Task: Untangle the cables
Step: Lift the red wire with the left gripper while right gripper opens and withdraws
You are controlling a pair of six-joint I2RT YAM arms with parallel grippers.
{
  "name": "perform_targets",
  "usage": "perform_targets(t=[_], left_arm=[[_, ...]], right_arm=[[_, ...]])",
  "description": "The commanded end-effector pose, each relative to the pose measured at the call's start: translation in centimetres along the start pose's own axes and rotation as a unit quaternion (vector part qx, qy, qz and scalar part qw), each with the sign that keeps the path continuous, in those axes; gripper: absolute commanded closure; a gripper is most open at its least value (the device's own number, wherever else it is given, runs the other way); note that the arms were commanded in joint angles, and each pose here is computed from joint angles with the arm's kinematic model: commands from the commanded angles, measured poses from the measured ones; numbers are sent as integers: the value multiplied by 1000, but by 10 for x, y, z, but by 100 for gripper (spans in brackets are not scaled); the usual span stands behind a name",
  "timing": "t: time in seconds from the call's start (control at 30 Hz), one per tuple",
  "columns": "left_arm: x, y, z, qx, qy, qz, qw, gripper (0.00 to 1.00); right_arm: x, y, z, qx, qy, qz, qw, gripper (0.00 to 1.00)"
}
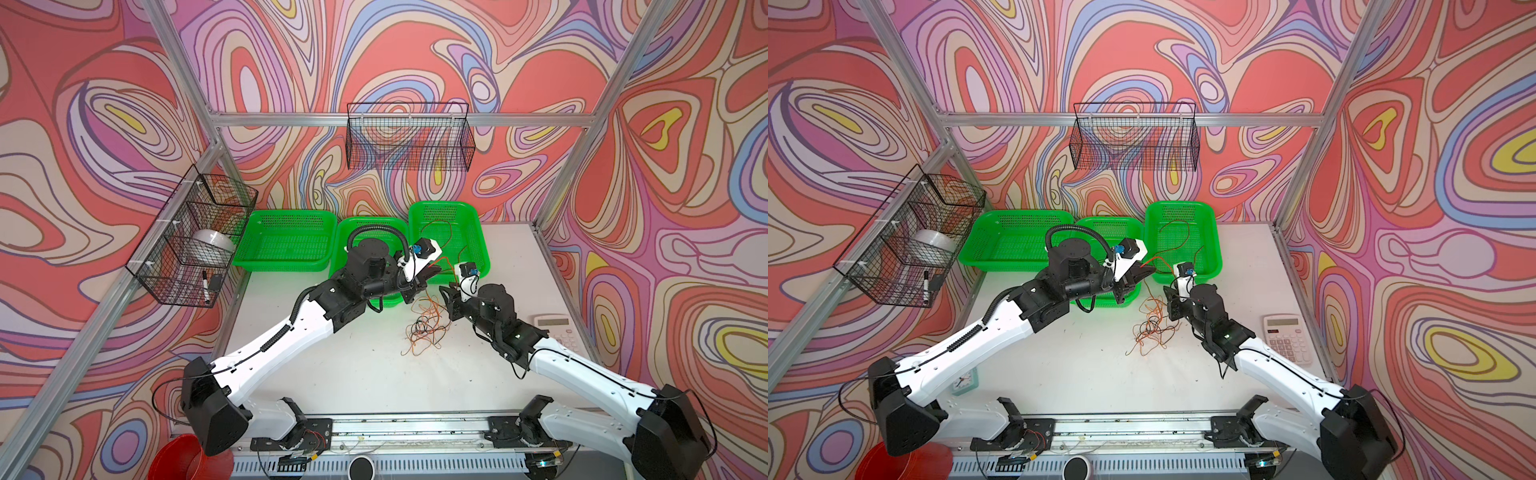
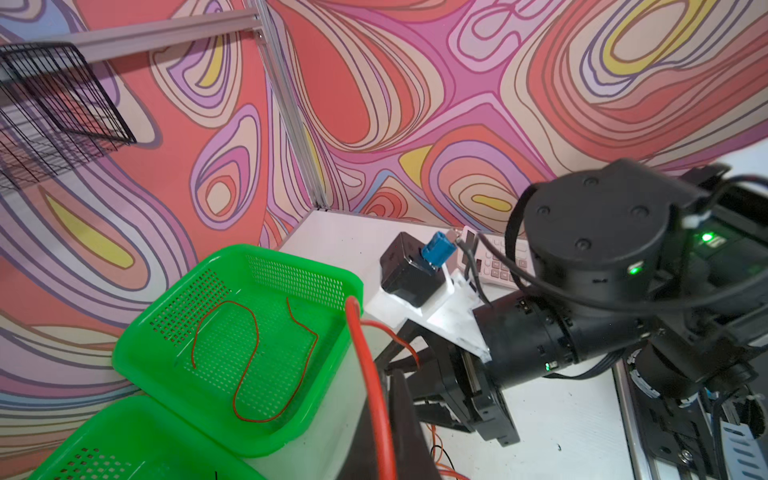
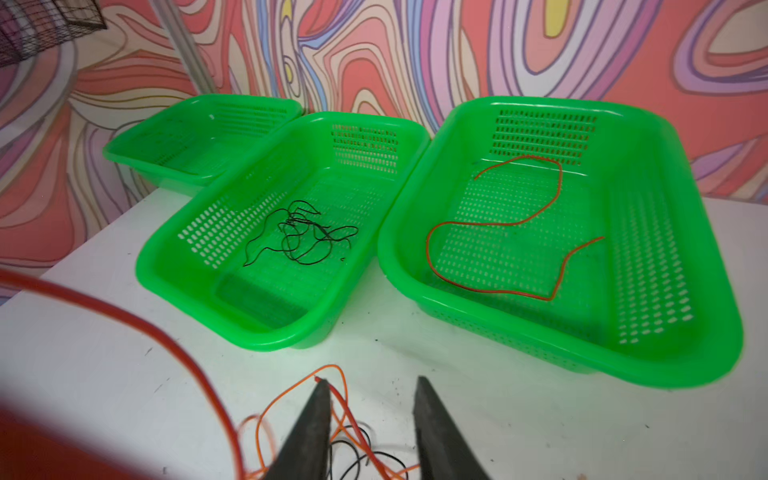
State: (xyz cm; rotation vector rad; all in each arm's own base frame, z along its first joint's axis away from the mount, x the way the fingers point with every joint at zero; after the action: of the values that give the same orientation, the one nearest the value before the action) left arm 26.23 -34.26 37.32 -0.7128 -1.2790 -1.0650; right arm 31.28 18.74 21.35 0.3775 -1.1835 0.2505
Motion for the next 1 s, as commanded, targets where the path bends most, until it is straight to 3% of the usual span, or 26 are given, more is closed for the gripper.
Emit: perform_targets(t=[0.0,0.1,0.2,0.33,0.47,0.53,0.6,0.83,0.97], left_arm=[[22,-3,21,7,-8,-26,1000,100],[-4,8,26,31,38,-29,998,100],[-32,14,29,35,56,-4,998,100],[-55,8,17,17,55,14,998,100],[-40,7,5,4,5,36,999,100],[-23,11,3,15,-15,35,999,100],[-6,13,4,25,-31,28,999,100],[42,24,11,70,-89,34,993,100],[57,21,8,73,-107,37,991,100]], right_arm=[[25,-20,14,-56,-51,-3,997,85],[50,-30,35,-84,-67,40,993,100],[79,-25,58,-58,-93,91,990,100],[98,-1,67,11,-78,143,987,100],[113,21,62,68,-71,135,986,99],[109,22,57,74,-70,122,987,61],[96,26,52,95,-71,98,988,46],[48,38,57,186,-138,-8,973,33],[30,45,51,218,-128,-37,967,27]])
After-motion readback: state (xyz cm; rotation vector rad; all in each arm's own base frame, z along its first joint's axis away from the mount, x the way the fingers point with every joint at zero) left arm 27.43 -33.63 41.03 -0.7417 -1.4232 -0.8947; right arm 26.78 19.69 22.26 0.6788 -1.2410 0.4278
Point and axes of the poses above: each gripper's point midway between its finger pads, its own z axis back along the fingers, its own y axis along the line the jaws close on, x = y × z, the point moved 1 cm from there along z, back along the fingers
